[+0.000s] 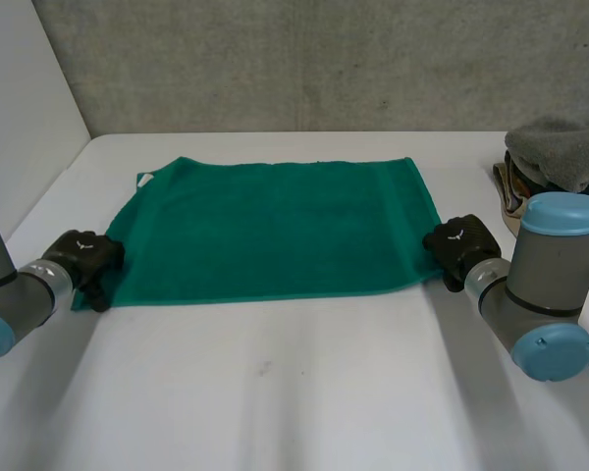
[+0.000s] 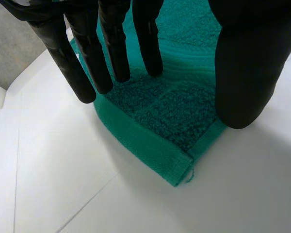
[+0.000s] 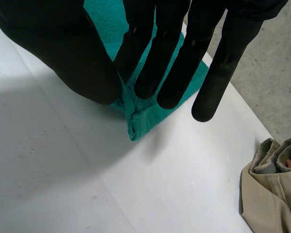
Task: Fold the laundry.
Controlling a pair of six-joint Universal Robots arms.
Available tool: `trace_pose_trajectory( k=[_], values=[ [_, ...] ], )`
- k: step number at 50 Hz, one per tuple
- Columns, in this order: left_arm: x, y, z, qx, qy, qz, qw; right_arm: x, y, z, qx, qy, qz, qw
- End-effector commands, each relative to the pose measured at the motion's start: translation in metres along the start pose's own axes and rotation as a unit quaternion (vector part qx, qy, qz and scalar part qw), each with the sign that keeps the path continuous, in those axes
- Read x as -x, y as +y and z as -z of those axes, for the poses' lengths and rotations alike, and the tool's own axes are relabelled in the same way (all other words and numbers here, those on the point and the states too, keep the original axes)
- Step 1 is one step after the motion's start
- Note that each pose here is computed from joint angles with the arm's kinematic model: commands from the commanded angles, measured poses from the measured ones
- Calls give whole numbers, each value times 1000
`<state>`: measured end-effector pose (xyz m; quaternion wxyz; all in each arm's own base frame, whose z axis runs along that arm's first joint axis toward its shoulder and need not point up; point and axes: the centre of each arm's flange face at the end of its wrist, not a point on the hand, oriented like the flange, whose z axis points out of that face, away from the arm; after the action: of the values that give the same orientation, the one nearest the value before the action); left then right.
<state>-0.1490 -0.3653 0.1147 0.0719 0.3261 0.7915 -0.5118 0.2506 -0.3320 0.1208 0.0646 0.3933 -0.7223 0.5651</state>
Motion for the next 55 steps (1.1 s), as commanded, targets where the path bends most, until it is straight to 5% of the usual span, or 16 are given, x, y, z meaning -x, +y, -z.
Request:
trace_pose_trajectory(
  k=[1,55],
  values=[
    [4,0,-9,-9,-13,-14,1000,3,0,1,1,-3,2,1000],
    [9,-12,-12,-41,-25,-8,999,0,-5,6,-4,-3,5,1000]
  ],
)
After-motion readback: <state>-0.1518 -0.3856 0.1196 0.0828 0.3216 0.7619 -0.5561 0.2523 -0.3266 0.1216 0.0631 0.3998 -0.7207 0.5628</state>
